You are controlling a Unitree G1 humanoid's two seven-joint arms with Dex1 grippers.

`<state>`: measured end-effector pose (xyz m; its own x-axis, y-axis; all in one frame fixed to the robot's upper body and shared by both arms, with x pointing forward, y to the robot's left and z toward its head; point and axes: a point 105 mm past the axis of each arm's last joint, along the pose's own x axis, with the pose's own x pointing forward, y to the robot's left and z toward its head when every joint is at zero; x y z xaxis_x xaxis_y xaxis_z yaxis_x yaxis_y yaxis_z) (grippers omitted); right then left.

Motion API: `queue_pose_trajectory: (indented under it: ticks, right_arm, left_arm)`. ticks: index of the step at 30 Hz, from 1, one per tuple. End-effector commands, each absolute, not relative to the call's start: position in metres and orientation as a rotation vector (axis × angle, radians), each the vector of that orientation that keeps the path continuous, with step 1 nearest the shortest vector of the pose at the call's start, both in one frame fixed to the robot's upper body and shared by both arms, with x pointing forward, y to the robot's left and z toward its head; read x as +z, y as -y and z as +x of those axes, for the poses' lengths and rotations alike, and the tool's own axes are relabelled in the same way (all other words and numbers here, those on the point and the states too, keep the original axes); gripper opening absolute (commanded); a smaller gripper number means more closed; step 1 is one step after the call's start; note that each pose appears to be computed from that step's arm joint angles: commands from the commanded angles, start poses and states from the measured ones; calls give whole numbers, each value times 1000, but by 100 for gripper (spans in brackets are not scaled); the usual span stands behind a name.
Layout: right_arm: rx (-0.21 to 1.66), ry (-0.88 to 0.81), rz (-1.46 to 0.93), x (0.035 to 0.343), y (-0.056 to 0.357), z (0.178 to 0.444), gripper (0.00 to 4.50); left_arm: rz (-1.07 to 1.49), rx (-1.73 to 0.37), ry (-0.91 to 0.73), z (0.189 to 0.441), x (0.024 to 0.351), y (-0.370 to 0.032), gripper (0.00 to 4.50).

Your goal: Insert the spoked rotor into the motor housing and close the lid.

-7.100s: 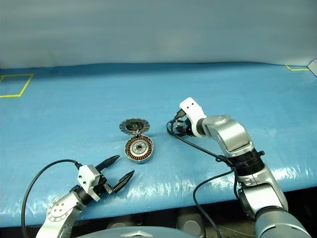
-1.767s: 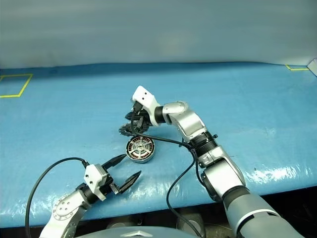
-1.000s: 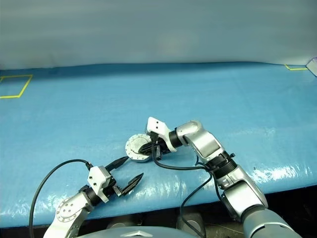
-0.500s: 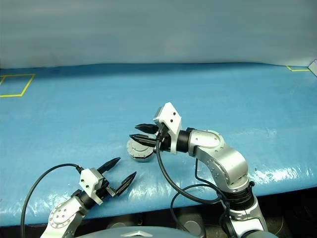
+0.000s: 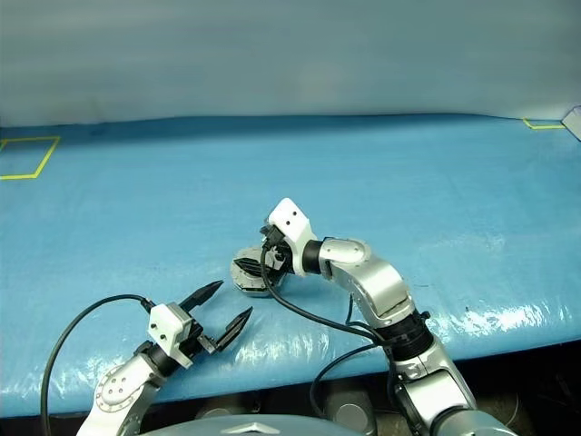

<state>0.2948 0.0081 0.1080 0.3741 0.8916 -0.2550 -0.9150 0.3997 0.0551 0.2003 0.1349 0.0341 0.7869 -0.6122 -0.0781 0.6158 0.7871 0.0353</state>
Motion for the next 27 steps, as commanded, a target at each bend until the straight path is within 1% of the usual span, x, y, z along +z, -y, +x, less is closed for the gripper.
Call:
queue_pose_trajectory:
  ticks: [1, 8, 15, 19, 22, 24, 25, 27]
  right_arm:
    - [1176, -194, -147, 115, -14, 297, 447]
    - [1229, -195, -191, 106, -18, 287, 447]
    - [1225, -236, -201, 92, -16, 286, 447]
    - [1187, -260, -193, 85, -13, 291, 447]
    - [1162, -270, -186, 81, -9, 294, 385]
    - [1158, -267, -186, 82, -8, 294, 321]
    - [1162, -259, -189, 84, -8, 293, 305]
    - [1182, -243, -204, 89, -10, 290, 305]
  left_arm:
    - [51, -649, -28, 200, 40, -134, 450]
    - [46, -642, -31, 199, 40, -135, 450]
    - [50, -647, -33, 200, 41, -135, 450]
    - [54, -649, -32, 201, 42, -136, 450]
    - [58, -651, -29, 202, 43, -137, 450]
    - [59, -650, -27, 202, 43, -137, 450]
    - [59, -650, -26, 202, 43, -137, 450]
    - [58, -650, -27, 202, 42, -137, 450]
